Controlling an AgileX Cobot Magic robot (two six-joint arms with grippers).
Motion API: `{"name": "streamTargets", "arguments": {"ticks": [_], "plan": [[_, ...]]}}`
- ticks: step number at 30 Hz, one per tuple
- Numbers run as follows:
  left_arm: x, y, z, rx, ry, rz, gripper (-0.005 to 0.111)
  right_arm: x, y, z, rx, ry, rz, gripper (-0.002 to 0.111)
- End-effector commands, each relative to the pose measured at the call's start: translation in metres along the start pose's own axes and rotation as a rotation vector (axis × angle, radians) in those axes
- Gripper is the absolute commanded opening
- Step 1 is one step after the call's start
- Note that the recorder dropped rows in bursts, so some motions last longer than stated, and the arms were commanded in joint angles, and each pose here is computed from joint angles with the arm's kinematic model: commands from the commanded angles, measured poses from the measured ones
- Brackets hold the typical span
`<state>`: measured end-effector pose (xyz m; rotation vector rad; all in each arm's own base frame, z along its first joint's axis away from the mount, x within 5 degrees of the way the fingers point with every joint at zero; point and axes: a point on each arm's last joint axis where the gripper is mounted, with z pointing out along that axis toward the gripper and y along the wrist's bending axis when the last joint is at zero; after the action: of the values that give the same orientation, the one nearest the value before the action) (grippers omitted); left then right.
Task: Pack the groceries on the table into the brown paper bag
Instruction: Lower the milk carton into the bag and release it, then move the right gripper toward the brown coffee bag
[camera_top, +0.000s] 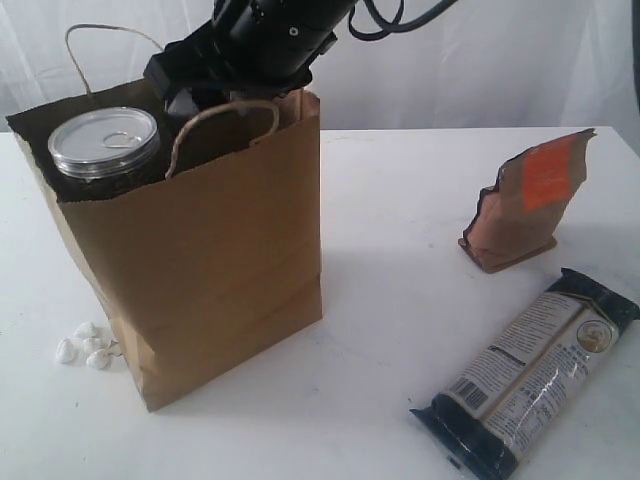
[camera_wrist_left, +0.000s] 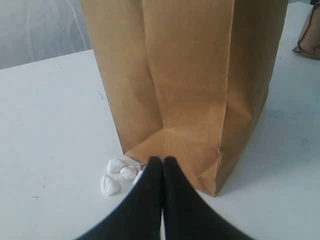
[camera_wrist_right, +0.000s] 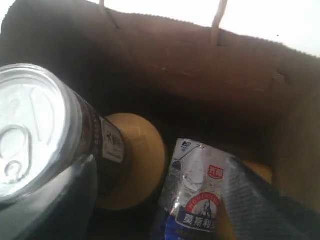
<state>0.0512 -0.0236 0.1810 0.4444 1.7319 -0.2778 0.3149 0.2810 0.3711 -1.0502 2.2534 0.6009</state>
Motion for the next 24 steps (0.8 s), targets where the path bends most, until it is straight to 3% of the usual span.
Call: {"name": "streamTargets", "arguments": {"ticks": [1, 6, 14, 19, 24], "plan": [[0.001, 0.0, 0.0, 0.004, 0.003, -0.002, 0.0, -0.004, 0.004, -0.007, -0.017, -0.037, 0.009, 0.066], [0.001, 0.0, 0.0, 0.004, 0.003, -0.002, 0.0, -0.008, 0.007, -0.019, -0.012, -0.084, 0.003, 0.066], [0.001, 0.0, 0.0, 0.004, 0.003, -0.002, 0.0, -0.013, 0.019, -0.076, 0.04, -0.195, -0.052, 0.066], [0.001, 0.0, 0.0, 0.004, 0.003, -0.002, 0.0, -0.009, 0.016, -0.11, 0.196, -0.221, -0.077, 0.062], [0.001, 0.0, 0.0, 0.004, 0.003, -0.002, 0.0, 0.005, 0.009, -0.13, 0.34, -0.135, -0.069, 0.062]]}}
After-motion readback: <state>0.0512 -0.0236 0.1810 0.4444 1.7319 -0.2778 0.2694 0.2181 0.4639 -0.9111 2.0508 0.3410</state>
